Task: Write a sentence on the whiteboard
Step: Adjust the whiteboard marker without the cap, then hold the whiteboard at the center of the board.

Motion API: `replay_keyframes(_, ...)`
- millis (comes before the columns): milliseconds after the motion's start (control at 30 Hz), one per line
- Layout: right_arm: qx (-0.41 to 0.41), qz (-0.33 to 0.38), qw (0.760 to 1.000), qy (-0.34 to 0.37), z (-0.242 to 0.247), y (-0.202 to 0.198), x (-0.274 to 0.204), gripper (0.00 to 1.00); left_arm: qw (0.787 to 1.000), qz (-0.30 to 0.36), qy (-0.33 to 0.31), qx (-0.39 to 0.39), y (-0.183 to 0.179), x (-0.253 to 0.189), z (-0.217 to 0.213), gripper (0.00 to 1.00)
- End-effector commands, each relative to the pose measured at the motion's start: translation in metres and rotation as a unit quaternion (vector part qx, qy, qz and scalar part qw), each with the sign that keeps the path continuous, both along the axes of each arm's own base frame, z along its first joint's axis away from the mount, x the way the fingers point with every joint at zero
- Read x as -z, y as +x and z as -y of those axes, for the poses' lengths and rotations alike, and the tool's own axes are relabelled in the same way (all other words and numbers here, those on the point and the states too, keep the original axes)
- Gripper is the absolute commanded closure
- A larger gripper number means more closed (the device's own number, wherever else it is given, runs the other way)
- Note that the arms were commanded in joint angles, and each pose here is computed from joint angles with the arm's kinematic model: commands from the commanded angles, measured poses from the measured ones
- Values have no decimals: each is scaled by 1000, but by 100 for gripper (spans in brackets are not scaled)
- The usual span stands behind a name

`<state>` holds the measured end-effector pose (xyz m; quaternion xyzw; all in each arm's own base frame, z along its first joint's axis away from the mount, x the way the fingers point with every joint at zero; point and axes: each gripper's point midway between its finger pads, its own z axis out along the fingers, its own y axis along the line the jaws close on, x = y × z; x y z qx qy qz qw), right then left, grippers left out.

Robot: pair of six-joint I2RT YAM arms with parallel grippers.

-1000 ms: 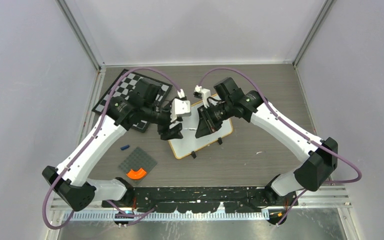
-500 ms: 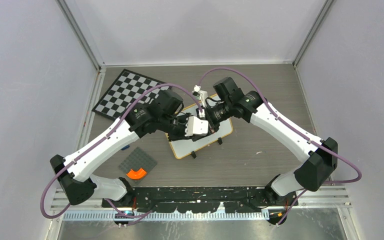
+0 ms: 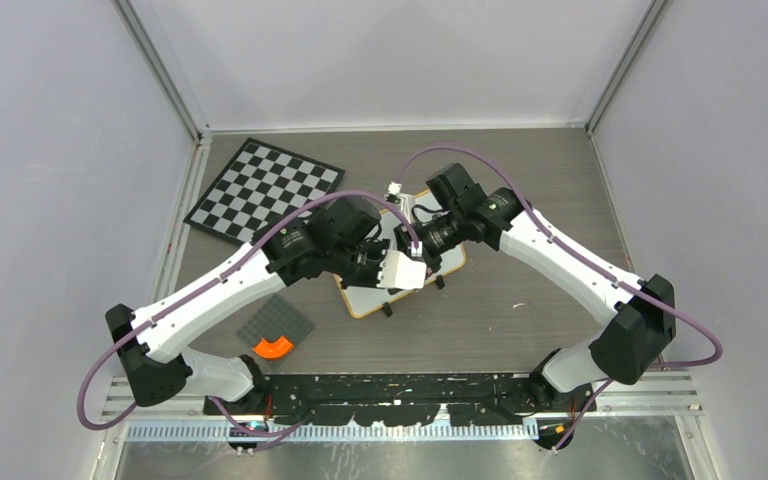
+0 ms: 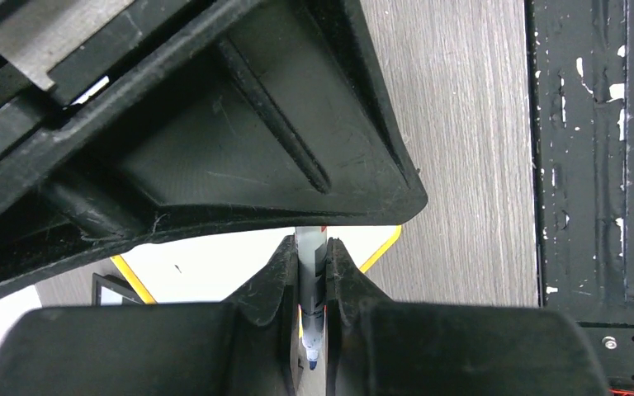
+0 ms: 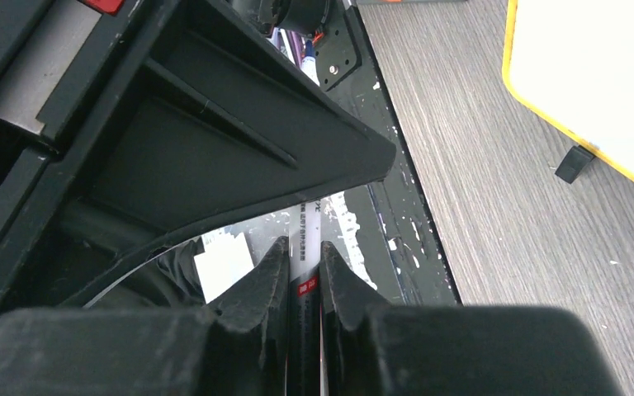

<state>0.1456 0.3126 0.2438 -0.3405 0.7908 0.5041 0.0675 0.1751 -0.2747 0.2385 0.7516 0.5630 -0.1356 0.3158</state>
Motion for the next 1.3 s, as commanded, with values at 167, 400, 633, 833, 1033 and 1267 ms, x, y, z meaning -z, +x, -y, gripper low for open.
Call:
replay_keyframes(167,-17,13,999,37,-2,-10,-22,82,1000,24,0,-3,8,2,7,100)
replay_keyframes(400,4,58,998,-14,7,6,-15,100,998,-2,-20,-55,7,-3,-3,49)
replay_keyframes(633,93,118,988,-40,34,48,-22,100,950,-223,-145,-162,-10,-33,-33,34)
replay_keyframes(833,114,187,974,-66,47,64,-20,100,877,-241,-208,-360,61,-18,-85,38)
replay_keyframes(1033,129,255,954,-89,50,79,-16,100,841,-256,-218,-424,99,7,-104,39)
replay_keyframes(1267,77,317,938,-120,37,76,-1,100,824,-335,-229,-396,106,28,-80,64)
